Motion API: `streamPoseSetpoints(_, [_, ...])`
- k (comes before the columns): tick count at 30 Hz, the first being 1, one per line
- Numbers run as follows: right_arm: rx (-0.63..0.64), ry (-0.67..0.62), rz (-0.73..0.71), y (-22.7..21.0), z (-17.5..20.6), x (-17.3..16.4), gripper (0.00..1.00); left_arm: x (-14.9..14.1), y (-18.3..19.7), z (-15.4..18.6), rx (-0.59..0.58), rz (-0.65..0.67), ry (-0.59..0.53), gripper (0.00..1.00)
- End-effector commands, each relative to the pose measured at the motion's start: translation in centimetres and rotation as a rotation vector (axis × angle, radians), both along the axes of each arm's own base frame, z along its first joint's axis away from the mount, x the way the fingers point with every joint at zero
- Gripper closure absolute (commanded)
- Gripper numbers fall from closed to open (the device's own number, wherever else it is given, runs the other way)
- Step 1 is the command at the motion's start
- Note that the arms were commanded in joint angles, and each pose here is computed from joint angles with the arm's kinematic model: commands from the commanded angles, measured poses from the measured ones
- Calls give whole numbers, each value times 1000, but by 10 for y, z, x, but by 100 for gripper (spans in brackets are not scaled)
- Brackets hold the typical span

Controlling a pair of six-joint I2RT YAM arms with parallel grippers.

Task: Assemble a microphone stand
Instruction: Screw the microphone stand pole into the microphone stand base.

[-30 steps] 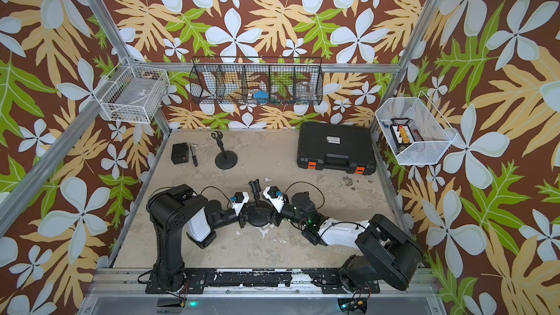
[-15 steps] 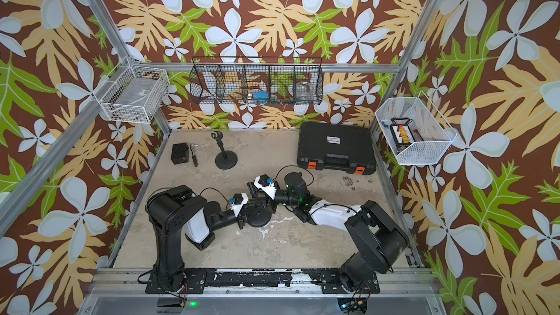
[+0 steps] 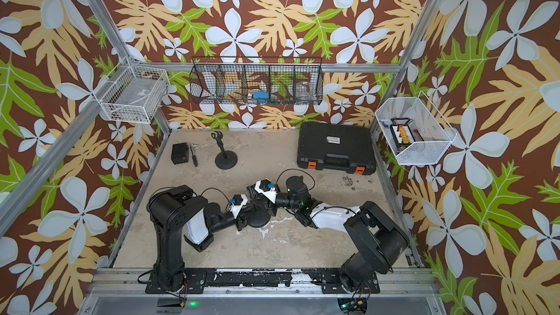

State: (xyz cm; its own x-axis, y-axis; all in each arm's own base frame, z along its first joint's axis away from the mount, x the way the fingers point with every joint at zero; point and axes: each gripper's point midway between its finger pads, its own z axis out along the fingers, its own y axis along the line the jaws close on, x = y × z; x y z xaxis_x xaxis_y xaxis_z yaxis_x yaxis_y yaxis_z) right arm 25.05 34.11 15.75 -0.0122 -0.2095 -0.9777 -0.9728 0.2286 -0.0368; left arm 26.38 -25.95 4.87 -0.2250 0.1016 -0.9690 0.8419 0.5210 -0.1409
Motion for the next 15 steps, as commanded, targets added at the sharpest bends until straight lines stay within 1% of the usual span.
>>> streamPoseSetpoints(1, [-22,43,-194,-11,-16,12,100,11,-3,45,-123,25,-138,53])
streamPoseSetpoints(4, [8,35,-357,-24,-21,19,100,13,-3,47,-138,35,-127,53])
streamPoseSetpoints(7, [28,22,-485,-34,-26,18,100,13,-4,50,-155,31,-124,53])
streamPoseSetpoints(11, [49,63,-600,-41,-35,19,100,12,-4,54,-167,25,-123,54])
streamPoseSetpoints(15, [62,103,-630,-41,-40,20,100,10,-5,56,-170,14,-127,54])
